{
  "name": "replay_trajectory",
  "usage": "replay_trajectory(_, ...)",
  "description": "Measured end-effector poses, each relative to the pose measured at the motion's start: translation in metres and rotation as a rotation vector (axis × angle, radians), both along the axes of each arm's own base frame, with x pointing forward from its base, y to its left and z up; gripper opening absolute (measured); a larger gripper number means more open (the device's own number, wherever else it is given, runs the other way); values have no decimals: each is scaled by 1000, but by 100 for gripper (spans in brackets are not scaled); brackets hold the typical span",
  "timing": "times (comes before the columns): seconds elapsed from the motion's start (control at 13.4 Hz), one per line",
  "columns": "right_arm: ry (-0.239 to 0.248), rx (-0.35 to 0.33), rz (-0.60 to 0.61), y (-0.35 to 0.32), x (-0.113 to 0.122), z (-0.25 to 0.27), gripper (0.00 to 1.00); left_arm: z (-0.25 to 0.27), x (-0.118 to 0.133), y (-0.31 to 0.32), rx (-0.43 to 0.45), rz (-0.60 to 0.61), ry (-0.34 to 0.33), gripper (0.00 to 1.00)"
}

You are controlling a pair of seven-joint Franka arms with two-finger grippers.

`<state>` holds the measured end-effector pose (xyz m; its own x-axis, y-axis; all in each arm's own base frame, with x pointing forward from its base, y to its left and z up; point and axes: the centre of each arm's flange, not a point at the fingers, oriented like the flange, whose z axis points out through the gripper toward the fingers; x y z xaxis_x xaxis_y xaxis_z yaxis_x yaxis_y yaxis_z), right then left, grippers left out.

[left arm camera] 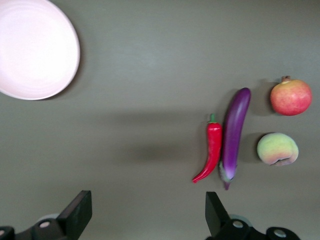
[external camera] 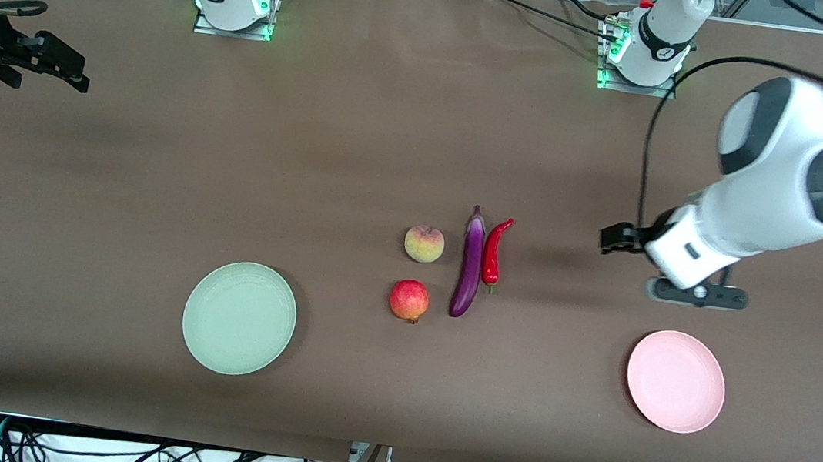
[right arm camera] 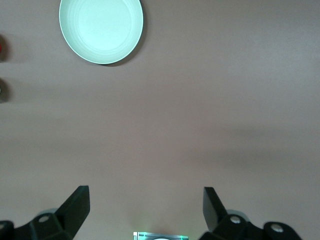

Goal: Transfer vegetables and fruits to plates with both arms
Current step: 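Move the left gripper over the red chili pepper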

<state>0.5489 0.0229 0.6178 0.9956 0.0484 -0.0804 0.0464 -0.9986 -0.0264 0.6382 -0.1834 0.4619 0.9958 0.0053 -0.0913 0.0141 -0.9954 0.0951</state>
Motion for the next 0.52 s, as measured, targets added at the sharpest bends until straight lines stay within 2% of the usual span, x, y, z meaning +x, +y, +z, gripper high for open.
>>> replay_trajectory(0.22, 0, 0, 0, 0, 0, 0, 100, -40, 5, -38, 5, -28, -6, 100)
replay_trajectory(0.52, 0, 0, 0, 0, 0, 0, 100, -108, 4, -71, 24, -69, 48, 100)
